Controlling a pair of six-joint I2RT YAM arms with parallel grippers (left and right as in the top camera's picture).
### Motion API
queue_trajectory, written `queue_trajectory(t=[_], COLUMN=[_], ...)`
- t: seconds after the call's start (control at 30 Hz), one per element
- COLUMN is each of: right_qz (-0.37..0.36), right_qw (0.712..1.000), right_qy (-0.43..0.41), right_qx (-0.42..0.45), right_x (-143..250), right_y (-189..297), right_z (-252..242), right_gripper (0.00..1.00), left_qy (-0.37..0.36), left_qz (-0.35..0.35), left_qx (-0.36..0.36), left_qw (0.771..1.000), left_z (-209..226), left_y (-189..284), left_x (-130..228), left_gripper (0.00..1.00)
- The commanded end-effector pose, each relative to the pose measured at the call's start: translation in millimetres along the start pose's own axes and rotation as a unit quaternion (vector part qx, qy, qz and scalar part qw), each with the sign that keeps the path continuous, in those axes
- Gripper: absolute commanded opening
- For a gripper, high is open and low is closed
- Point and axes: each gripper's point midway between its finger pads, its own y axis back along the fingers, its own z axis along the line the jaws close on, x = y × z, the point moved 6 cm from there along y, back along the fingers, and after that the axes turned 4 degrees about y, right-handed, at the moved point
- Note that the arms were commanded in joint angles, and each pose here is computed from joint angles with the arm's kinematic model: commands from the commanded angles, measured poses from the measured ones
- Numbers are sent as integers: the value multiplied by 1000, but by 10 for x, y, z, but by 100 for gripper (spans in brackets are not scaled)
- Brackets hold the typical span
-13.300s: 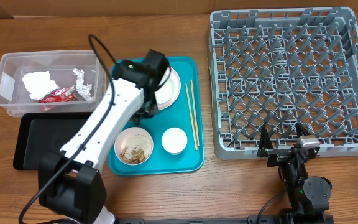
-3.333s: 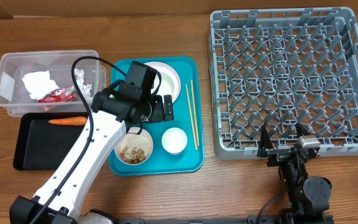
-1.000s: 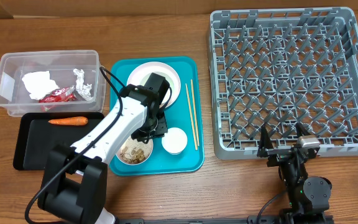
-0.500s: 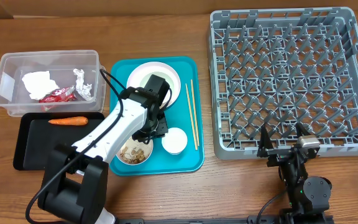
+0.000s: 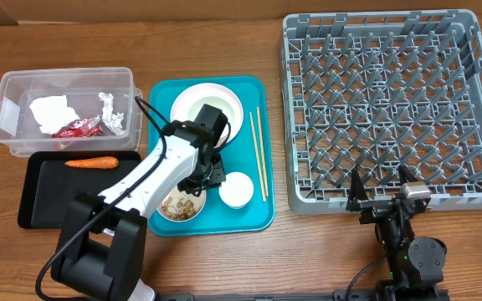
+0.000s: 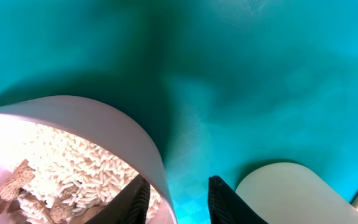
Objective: Sort waste into correct bins and load items into the dishwasher
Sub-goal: 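Lower the left gripper and grip the rim of the rice bowl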
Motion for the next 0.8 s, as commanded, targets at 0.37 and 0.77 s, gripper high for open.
queue_trajectory(t=[0.37, 0.77], right_qz=[-3, -3], right_qw=[1000, 1000], right_qy=[1, 1], right_qx=[2, 2], right_x=[18, 18], right_y=[-1, -1], right_z=[-8, -8], right_gripper=[100, 100], left_qy=[16, 16], left_qz=[-6, -9], left_qx=[-9, -9], left_qw=[1000, 1000], left_z=[18, 17], left_y=[-79, -79], left_x=[2, -6], left_gripper=[32, 18])
